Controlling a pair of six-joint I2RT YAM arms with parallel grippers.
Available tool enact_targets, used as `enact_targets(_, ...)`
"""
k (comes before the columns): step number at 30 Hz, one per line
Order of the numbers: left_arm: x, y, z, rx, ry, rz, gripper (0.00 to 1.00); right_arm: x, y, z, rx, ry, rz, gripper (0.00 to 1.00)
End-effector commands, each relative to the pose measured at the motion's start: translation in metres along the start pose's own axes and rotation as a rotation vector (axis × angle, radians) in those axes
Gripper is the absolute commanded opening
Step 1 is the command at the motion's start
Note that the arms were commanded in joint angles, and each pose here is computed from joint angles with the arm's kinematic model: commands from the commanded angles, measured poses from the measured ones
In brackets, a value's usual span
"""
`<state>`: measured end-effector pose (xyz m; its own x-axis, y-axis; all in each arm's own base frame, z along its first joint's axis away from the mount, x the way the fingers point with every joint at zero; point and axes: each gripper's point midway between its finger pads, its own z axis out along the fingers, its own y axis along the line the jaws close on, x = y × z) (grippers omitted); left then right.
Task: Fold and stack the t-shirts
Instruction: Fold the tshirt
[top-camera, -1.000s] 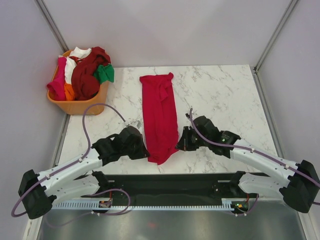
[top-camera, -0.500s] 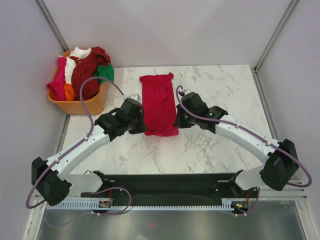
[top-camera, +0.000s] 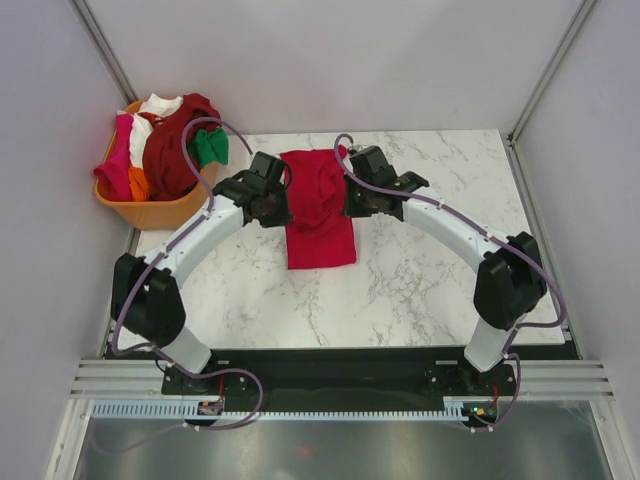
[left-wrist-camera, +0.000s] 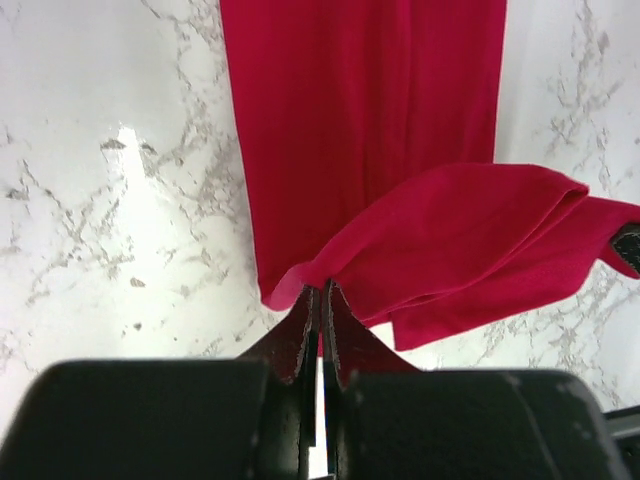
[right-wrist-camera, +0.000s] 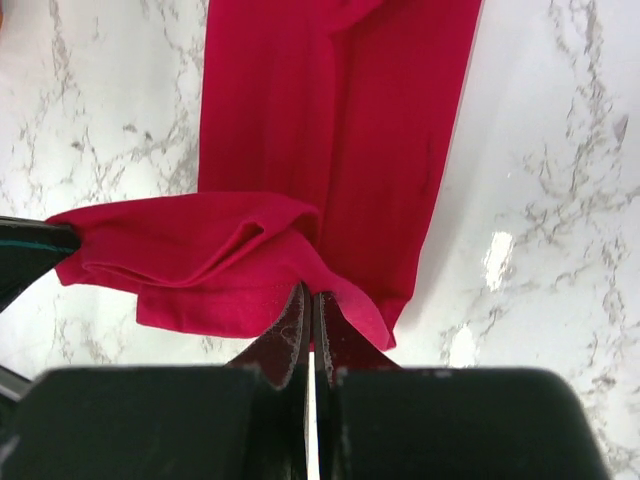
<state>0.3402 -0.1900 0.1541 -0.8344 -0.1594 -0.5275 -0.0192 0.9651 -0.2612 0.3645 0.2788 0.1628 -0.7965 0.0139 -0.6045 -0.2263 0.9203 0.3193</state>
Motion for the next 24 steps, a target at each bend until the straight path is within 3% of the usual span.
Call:
enact_targets(1, -0.03, -0.011, 0.011, 0.051, -0.029, 0.047, 0.02, -0.029, -0.006, 0.012, 0.01, -0.039, -0.005, 0.0)
enact_targets(8, -0.048, 0.004, 0.073, 0.013, 0.047, 0.028, 0.02, -0.048, -0.021, 0.067, 0.034, 0.014, 0.052, 0.0)
enact_targets(10, -0.065, 0.005, 0.086, 0.006, 0.034, 0.031, 0.02, -0.042, -0.034, 0.093, 0.048, 0.065, 0.067, 0.08)
enact_targets(11, -0.055, 0.015, 0.11, -0.017, 0.092, 0.035, 0.03, -0.059, -0.031, 0.095, 0.041, 0.036, 0.065, 0.17)
enact_targets(12, -0.068, 0.012, 0.115, -0.012, 0.078, 0.035, 0.08, -0.059, -0.041, 0.101, 0.062, 0.054, 0.072, 0.58)
enact_targets(13, -0.068, 0.016, 0.124, -0.025, 0.097, 0.028, 0.2, -0.052, -0.054, 0.118, 0.099, 0.082, 0.08, 0.73)
enact_targets(14, -0.07, 0.019, 0.13, -0.022, 0.115, 0.006, 0.55, -0.068, -0.054, 0.117, 0.103, 0.052, 0.089, 0.83)
enact_targets(15, -0.075, 0.017, 0.137, -0.011, 0.126, -0.003, 0.78, -0.072, -0.06, 0.12, 0.116, 0.052, 0.104, 0.88)
enact_targets(16, -0.08, 0.013, 0.138, 0.005, 0.12, -0.008, 0.94, -0.073, -0.072, 0.123, 0.135, 0.062, 0.123, 0.88)
enact_targets(17, -0.086, 0.011, 0.137, 0.014, 0.111, -0.004, 1.0, -0.085, -0.072, 0.119, 0.13, 0.037, 0.131, 0.88)
enact_targets(22, -0.123, 0.009, 0.091, -0.019, -0.013, 0.006, 1.0, -0.117, -0.068, 0.076, 0.118, -0.052, 0.073, 0.91)
enact_targets(24, -0.116, 0.013, 0.081, -0.027, -0.007, 0.007, 1.0, -0.106, -0.075, 0.068, 0.149, -0.038, 0.061, 0.91)
